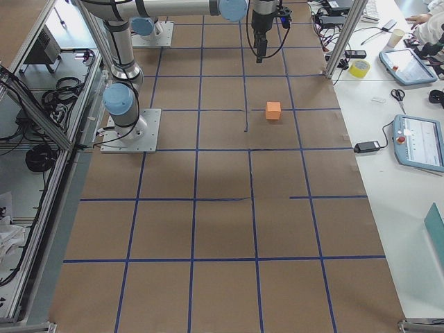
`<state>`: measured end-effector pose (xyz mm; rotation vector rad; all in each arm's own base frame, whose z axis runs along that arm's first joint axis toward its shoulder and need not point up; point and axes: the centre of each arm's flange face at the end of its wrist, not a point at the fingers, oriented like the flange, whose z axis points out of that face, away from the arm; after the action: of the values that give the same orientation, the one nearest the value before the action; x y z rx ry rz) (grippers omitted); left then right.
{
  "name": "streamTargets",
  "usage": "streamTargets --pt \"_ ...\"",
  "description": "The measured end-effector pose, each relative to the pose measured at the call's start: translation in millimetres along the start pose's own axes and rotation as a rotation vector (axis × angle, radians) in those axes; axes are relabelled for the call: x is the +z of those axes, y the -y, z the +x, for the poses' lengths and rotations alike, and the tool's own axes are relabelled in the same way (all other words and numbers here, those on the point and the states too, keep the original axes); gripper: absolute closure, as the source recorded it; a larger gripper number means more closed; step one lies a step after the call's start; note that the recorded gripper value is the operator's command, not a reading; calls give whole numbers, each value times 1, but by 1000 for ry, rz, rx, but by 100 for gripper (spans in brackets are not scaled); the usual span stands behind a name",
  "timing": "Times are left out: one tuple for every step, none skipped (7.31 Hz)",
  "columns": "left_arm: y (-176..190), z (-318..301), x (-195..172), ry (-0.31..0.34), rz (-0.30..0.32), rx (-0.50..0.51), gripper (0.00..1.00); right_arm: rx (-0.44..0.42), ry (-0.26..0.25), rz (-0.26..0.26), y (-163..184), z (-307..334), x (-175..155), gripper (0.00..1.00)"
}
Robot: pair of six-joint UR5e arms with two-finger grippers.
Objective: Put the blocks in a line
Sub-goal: 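Move the right gripper down toward the orange cube, then lower the right gripper over the orange cube and close on it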
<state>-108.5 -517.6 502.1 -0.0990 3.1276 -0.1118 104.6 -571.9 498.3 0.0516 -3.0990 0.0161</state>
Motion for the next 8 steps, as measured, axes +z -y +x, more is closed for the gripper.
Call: streamTargets --pt "1 0 0 -1 2 0 0 1 1 6 22 1 22 0" --pt "1 0 0 -1 4 -1 0 3 2 9 51 2 52 0" --pt "0 0 -1 0 7 -2 0 5 3 2 78 1 87 0" --pt "-1 -1 -4 1 13 -4 0 7 4 1 101 1 124 0" --pt "-2 -2 -5 1 17 -7 0 12 3 -7 117 1 161 0" --pt "-2 -2 -6 2 18 -11 0 18 2 -10 129 1 192 0" --pt "-3 -2 -6 3 17 -11 0 23 4 -10 139 1 219 0" --pt "-4 -2 -6 4 17 -11 0 23 5 -24 144 0 242 0"
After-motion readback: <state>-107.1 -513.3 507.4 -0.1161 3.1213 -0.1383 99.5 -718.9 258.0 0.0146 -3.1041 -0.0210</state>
